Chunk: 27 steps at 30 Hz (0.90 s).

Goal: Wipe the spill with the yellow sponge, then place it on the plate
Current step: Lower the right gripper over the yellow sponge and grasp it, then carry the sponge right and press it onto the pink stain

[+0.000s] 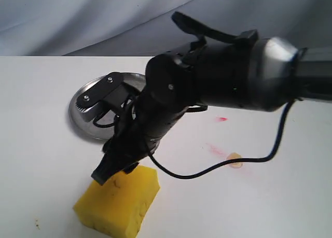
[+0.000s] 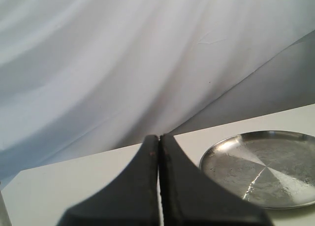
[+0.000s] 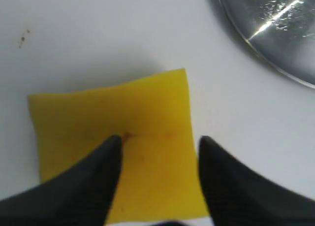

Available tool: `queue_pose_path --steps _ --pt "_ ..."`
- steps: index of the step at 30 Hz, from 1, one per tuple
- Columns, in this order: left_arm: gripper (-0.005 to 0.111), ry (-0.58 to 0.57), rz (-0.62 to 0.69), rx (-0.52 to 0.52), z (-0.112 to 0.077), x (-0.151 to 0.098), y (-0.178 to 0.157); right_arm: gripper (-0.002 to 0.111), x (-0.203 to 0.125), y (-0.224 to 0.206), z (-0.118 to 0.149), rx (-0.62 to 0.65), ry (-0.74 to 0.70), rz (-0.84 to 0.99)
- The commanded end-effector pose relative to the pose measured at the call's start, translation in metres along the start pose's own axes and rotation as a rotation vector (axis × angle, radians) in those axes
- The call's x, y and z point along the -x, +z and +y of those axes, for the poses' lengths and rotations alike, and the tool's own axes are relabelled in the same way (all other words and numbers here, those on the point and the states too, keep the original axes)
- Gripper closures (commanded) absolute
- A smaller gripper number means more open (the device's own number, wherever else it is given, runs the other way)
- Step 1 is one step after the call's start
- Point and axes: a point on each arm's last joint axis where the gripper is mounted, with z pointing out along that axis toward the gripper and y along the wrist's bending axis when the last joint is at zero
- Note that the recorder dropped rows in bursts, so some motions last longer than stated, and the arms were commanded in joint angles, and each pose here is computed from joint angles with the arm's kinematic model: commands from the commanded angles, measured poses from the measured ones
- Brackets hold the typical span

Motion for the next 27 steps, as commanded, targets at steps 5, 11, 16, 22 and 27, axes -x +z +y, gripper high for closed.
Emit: queue_pose_path --steps 5,11,16,22,27 --pt "0.107 -0.017 -0.012 0.004 0.000 0.002 0.000 0.012 -0.008 0.056 0.001 0.040 0.013 0.160" --pt "0.107 -0.017 -0.012 0.004 0.000 0.002 0.000 0.028 -0.026 0.093 -0.001 0.044 0.083 0.268" --pt "0.107 -0.017 -0.012 0.004 0.000 0.002 0.000 0.086 -0.032 0.100 -0.002 0.040 0.111 0.314" --pt "0.107 -0.017 -0.012 0.004 0.000 0.002 0.000 0.108 -0.030 0.093 -0.006 -0.016 0.115 0.310" --pt "0.107 -0.017 -0.012 0.004 0.000 0.002 0.000 0.108 -0.046 0.082 -0.029 -0.213 0.097 0.418"
